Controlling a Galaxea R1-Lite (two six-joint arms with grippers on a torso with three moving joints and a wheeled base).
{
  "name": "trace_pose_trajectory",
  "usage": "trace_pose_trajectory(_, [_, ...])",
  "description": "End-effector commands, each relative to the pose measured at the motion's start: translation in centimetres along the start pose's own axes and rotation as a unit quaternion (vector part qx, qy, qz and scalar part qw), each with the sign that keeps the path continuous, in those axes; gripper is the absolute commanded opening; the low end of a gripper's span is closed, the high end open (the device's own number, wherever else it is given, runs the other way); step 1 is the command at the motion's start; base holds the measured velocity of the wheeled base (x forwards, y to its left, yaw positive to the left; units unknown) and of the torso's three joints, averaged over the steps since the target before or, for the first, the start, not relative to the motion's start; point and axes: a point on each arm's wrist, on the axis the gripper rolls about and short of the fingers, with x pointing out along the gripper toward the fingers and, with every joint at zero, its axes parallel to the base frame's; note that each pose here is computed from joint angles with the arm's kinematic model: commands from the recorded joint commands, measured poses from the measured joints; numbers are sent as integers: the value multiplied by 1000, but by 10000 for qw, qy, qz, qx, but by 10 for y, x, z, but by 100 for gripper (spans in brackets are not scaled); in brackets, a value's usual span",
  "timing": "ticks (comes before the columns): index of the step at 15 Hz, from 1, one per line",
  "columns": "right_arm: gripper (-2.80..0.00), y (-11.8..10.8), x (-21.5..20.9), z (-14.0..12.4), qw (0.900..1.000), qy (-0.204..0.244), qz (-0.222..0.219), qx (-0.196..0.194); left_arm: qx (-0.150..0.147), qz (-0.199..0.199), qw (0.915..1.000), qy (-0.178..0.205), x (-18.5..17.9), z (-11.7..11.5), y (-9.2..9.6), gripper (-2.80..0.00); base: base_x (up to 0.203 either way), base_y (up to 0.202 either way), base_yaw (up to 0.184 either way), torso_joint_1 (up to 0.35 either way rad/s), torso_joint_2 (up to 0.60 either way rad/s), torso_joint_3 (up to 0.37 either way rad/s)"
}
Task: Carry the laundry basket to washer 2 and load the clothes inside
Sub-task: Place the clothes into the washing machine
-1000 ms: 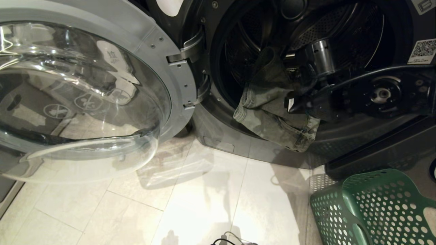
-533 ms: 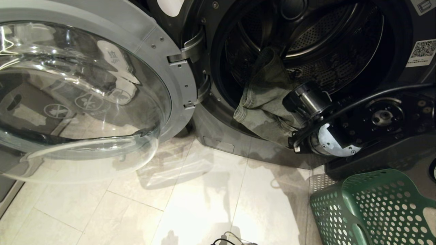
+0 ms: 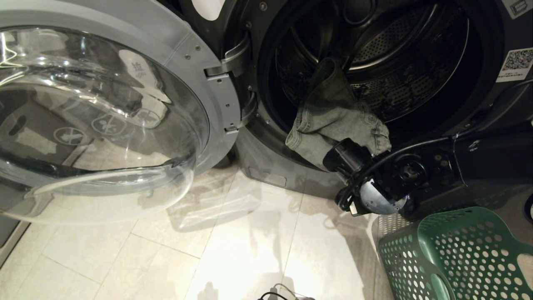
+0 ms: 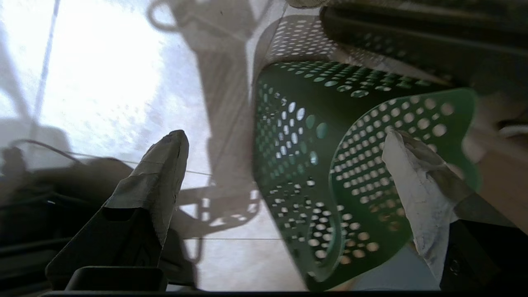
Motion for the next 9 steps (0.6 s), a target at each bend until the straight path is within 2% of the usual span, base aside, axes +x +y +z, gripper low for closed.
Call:
trace_pose_trajectory(1, [0,8,9,-3,9979,84,-78,-642,-2,0,10000,12,0,0,0,-280,0,0,0,0,0,0])
trace_pose_trajectory(2, [0,12,12,1,9960,50,-76,-884,-2,7,10000,7,0,0,0,-280,0,0,0,0,0,0])
trace_pose_trajectory(5, [0,27,20,17,9928,-105,-38,-1191,-2,0,10000,5,0,0,0,-280,0,0,0,0,0,0])
trace_pose_trajectory(9, [0,55,42,28,9915,-174,-31,-1290,-2,0,10000,12,0,0,0,-280,0,0,0,0,0,0])
